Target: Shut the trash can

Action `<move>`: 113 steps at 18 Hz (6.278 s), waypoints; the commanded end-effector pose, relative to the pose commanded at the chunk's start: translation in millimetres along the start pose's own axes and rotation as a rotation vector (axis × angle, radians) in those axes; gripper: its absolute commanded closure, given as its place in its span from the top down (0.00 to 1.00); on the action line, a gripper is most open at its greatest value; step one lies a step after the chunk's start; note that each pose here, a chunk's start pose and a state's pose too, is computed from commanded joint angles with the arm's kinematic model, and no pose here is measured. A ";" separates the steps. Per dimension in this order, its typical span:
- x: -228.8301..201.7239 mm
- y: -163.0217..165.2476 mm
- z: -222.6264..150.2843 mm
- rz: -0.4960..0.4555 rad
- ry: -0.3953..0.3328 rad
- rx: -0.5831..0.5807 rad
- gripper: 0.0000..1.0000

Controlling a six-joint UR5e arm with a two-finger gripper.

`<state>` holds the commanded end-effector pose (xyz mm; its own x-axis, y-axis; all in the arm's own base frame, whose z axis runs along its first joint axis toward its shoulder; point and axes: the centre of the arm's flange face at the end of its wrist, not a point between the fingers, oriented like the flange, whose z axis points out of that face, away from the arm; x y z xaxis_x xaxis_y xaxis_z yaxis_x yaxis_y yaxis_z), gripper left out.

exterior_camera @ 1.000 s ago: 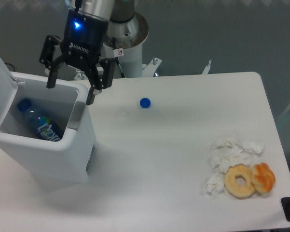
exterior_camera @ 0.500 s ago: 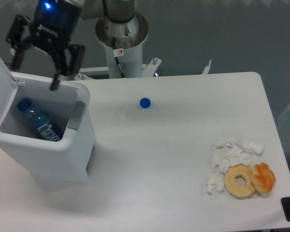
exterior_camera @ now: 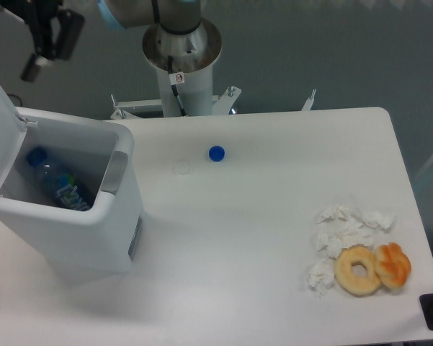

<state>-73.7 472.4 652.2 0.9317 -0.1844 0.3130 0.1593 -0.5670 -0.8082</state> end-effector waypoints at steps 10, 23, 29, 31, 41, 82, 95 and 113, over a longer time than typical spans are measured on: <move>55.6 6.1 20.6 0.052 0.103 -0.034 1.00; 82.5 24.5 77.3 0.072 0.230 -0.120 1.00; 79.9 28.4 105.2 0.065 0.257 -0.156 1.00; 79.6 28.7 108.3 0.068 0.259 -0.155 1.00; 57.9 33.5 135.0 0.062 0.242 -0.183 1.00; -107.1 71.3 99.6 0.054 -0.064 -0.225 1.00; -123.0 78.5 95.4 0.013 -0.081 -0.231 1.00; -133.4 83.3 91.6 0.003 -0.093 -0.235 1.00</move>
<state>-154.8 523.4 497.4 0.9599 -0.1179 0.2544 0.0859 -0.7399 -0.6673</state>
